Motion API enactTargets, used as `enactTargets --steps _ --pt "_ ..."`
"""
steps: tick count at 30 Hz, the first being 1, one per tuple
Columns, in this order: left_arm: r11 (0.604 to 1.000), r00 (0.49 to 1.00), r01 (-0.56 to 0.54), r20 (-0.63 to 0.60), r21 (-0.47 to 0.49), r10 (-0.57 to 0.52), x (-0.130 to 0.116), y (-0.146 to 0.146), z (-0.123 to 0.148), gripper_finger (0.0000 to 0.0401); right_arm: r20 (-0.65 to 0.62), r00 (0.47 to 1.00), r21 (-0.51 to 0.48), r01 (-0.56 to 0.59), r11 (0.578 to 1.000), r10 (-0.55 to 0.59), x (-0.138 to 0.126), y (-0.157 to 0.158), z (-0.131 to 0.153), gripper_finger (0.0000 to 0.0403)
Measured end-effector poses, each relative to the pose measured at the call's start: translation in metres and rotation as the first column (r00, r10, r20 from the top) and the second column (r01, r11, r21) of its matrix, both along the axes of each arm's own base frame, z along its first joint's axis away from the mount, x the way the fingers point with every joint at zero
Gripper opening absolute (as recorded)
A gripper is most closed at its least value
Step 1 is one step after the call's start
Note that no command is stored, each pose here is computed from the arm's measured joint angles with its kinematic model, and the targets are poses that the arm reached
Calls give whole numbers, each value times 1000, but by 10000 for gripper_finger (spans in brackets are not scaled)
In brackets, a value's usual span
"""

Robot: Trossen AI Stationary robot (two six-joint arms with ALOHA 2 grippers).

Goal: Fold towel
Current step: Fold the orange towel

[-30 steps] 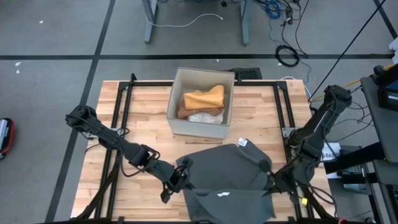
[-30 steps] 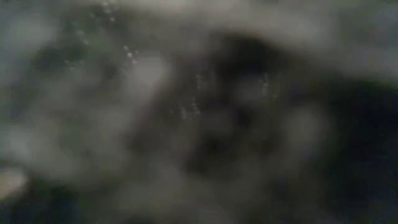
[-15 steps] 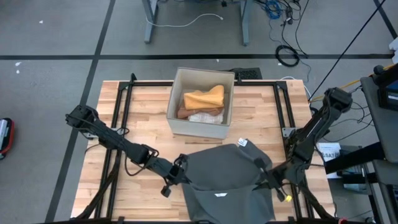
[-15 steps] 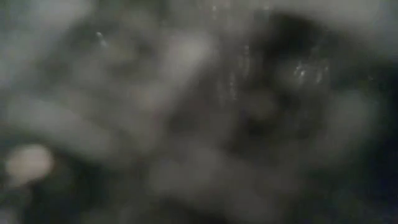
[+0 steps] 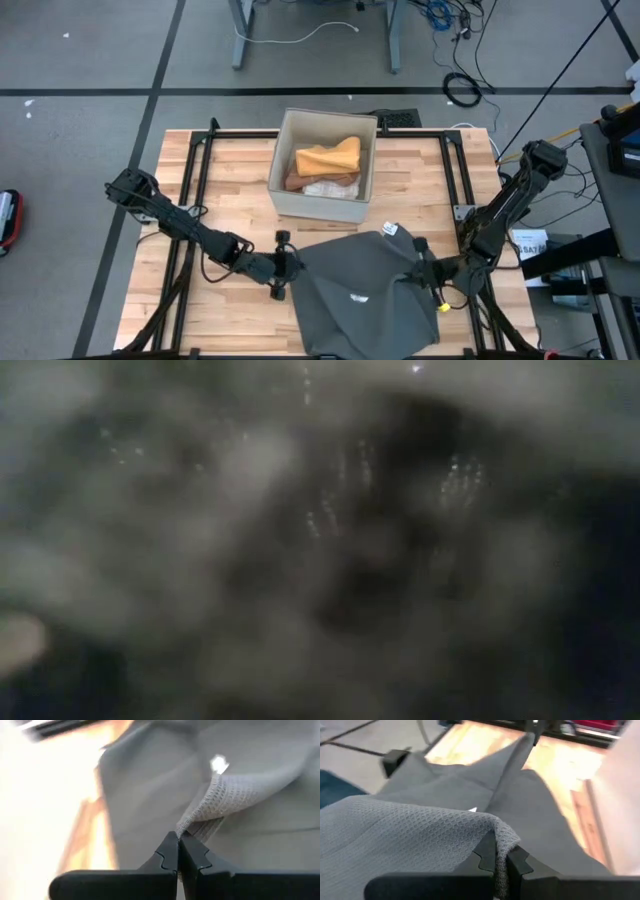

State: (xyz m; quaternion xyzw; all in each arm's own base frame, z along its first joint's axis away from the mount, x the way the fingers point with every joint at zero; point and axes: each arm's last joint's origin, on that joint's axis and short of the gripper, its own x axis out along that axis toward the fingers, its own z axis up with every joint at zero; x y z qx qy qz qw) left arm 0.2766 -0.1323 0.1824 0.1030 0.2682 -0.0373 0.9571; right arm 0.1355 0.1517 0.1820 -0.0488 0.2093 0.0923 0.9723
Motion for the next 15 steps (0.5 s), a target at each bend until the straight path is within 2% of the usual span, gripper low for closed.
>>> enactTargets --steps 2,5,10,15 --pt "995 995 -92 -44 43 94 -3 6 -5 0 1 999 -6 48 999 -48 -2 -4 1 0" --pt "985 977 -171 -127 18 172 -6 14 -12 0 -18 992 -12 121 993 -121 -6 -11 0 0" --pt "978 968 -128 -234 -167 87 -6 16 -16 0 -86 975 0 206 978 -206 -13 -22 -5 0" --pt "940 963 -73 -269 -333 -21 -4 13 -14 0 -128 963 25 243 970 -238 -16 -25 -7 0"
